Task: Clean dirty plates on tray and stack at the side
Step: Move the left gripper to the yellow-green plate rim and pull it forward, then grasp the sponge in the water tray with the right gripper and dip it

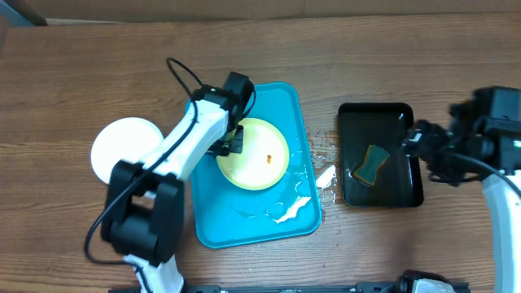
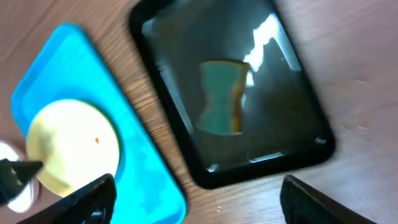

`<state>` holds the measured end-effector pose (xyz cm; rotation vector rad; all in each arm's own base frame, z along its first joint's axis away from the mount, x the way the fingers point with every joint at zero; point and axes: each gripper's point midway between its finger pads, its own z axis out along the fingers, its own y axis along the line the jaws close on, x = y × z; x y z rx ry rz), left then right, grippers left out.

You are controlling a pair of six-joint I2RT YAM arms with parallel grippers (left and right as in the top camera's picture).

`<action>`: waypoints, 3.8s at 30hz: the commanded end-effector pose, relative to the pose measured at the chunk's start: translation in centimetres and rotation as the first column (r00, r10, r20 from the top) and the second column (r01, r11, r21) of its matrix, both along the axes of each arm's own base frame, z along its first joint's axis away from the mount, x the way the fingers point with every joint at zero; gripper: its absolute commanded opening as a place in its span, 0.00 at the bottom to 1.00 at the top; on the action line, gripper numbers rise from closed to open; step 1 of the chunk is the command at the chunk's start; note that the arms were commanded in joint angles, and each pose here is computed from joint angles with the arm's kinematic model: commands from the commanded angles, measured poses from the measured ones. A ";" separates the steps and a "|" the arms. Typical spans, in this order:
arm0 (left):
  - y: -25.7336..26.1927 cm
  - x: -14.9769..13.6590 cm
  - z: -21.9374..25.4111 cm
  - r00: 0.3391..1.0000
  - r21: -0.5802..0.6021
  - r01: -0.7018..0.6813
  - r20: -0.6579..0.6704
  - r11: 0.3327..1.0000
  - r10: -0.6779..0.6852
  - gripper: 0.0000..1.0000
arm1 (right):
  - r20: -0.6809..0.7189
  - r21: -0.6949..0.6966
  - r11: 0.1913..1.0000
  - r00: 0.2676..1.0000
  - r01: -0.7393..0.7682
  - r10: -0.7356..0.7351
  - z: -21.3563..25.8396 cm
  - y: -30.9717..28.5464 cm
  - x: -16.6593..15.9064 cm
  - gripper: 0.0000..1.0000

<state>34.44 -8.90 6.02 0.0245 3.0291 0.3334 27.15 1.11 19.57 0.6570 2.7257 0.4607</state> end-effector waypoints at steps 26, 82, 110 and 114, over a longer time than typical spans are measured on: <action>-1.3 -4.4 -5.0 0.996 -0.192 -0.007 -0.090 0.981 -0.011 0.06 | -0.398 -0.107 0.987 0.915 -0.121 0.069 -20.0 3.1 1.5 0.04; -2.0 -4.1 -5.0 0.997 -0.229 -0.005 -0.082 0.973 -0.015 0.40 | -0.331 -0.104 0.987 0.940 -0.123 0.082 -18.6 4.6 -0.3 0.41; -1.6 -4.4 -6.2 0.998 -0.218 0.002 -0.068 0.976 -0.017 0.04 | -0.322 -0.191 0.975 0.945 -0.117 0.051 -15.5 3.1 0.9 0.59; -1.5 -4.8 -6.6 0.997 -0.217 0.000 -0.072 0.976 -0.016 0.04 | -0.304 -0.201 0.974 0.952 -0.105 0.040 -15.8 3.0 1.3 0.65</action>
